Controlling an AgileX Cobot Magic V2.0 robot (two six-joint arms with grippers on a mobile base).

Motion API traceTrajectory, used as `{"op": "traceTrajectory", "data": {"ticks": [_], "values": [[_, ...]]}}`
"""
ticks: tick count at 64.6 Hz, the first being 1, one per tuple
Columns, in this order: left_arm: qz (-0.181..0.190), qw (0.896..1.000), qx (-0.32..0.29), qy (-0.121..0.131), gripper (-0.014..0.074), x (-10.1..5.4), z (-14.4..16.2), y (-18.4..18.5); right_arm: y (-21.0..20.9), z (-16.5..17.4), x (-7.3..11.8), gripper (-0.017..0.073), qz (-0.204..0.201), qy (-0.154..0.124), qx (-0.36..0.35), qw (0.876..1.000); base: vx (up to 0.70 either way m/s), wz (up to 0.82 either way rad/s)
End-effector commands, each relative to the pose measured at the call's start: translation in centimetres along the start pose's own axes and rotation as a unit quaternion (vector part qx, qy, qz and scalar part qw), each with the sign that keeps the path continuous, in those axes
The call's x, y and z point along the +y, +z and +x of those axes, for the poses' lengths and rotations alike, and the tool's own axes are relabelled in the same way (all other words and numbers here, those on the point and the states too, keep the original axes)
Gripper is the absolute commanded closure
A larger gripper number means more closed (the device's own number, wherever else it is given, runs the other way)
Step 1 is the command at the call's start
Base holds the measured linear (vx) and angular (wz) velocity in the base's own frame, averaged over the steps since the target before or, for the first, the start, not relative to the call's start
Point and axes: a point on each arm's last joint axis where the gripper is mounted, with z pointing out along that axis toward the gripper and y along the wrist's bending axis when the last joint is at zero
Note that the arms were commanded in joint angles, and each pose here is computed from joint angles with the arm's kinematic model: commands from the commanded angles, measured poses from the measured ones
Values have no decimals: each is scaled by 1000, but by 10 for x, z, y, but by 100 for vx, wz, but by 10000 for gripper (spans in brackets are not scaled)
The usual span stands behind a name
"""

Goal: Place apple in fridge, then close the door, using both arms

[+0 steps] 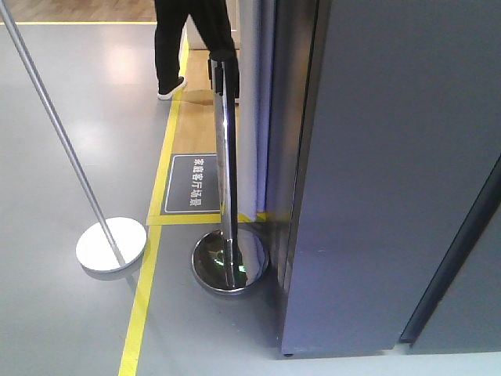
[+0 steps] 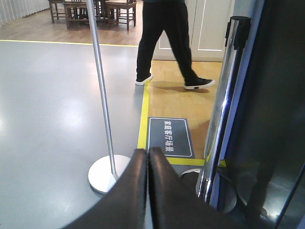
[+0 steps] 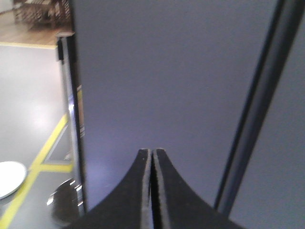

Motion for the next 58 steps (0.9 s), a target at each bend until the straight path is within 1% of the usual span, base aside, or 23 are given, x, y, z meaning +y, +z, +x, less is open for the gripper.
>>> {"op": "traceTrajectory", "data": {"ticks": [1,11,17,25,38,46,58], "values": [[14,999,-33,-5,599,-2,-1,1,5,0,-4,568,23,-17,-58,998,0,0],[14,999,-33,-5,599,-2,-1,1,7,33,-4,568,28,-11,-55,998,0,0],[14,999,-33,-5,599,-2,-1,1,5,46,-3,568,29,-20,-58,998,0,0],[14,999,-33,-5,599,-2,-1,1,0,57,-2,568,28,-22,-76,996,0,0],[14,999,-32,-5,599,-2,0,1,2,62,-1,568,21,-14,-47,999,0,0],[14,999,-32,-5,599,-2,0,1,2,62,-1,568,21,-5,-47,999,0,0],[14,999,-32,-5,599,-2,0,1,2,62,-1,568,21,-2,-47,999,0,0]]}}
